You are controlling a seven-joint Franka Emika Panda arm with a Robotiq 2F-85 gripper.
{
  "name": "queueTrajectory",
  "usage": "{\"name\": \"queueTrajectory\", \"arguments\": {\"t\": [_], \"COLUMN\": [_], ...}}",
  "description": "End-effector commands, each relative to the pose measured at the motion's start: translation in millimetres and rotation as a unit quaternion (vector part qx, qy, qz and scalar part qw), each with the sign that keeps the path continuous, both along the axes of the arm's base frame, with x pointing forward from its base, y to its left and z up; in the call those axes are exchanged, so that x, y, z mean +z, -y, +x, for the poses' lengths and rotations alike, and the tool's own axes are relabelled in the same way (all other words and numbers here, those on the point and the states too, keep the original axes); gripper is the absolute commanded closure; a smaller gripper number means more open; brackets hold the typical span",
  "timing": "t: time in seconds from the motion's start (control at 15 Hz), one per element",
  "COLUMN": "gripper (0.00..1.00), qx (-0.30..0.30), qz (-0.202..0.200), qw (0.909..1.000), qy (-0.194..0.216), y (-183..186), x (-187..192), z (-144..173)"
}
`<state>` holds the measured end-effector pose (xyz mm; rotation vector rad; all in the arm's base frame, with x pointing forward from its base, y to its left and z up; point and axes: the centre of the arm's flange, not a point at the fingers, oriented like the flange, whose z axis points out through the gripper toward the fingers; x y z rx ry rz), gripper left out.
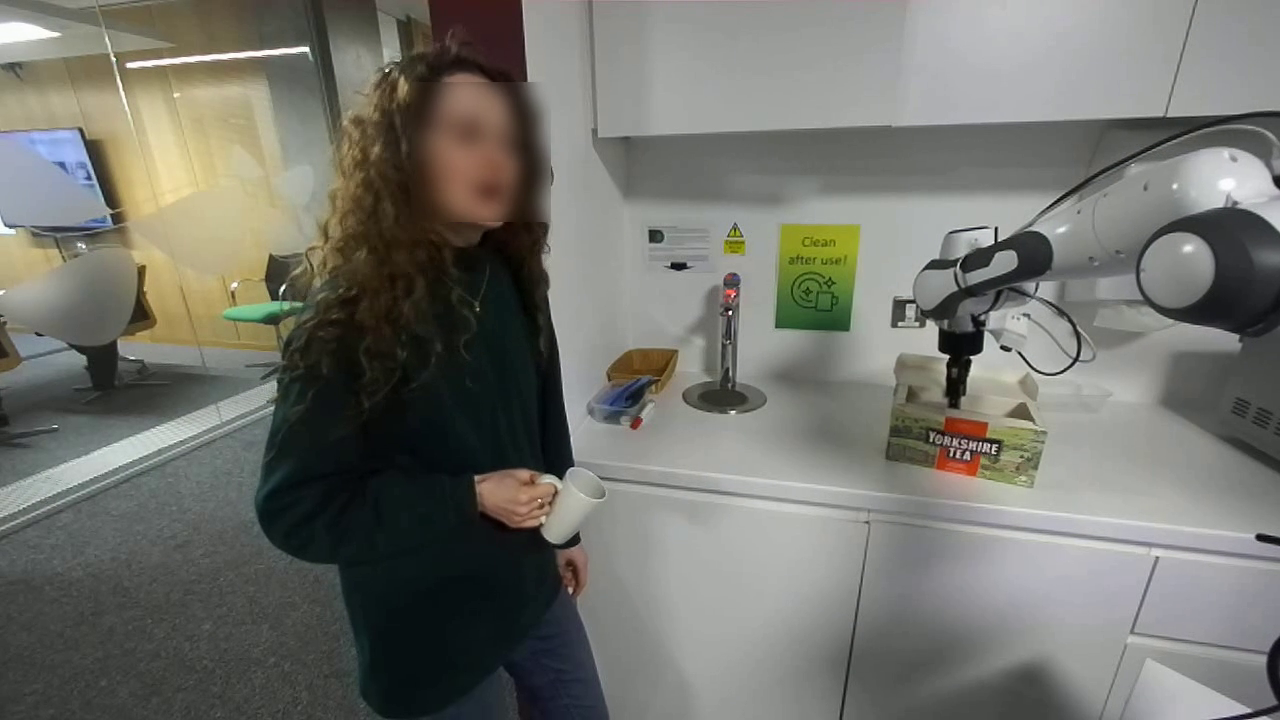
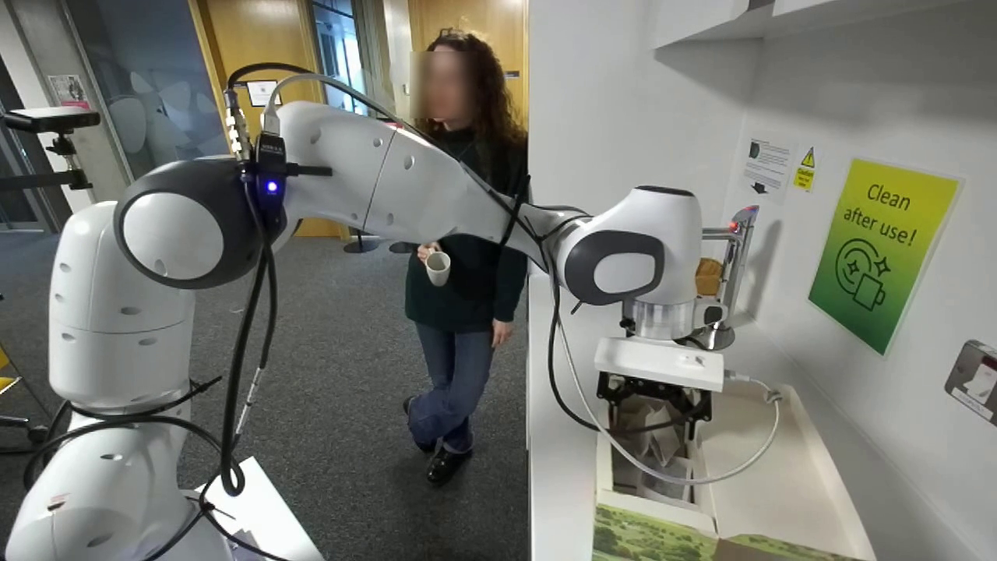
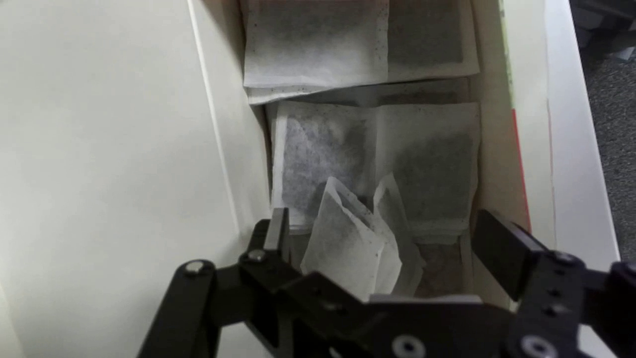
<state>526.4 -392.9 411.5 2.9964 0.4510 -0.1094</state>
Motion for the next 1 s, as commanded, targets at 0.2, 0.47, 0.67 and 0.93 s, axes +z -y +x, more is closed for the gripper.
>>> {"name": "queueTrajectory", "arguments": {"t": [0.2, 0.47, 0.67, 0.93], "gripper": [0.0, 0.0, 0.0, 0.0], "qx": [0.011, 0.003, 0.001, 0.001], "qz": [0.019, 0.014, 0.014, 0.013], "qw": [0.9996, 0.9994, 0.9993, 0.9993], "qy": [-0.019, -0.032, -0.035, -0.035], "y": [-1, 0, 1, 1], "x": [-4, -12, -15, -16], "z": [-5, -5, -3, -2]}}
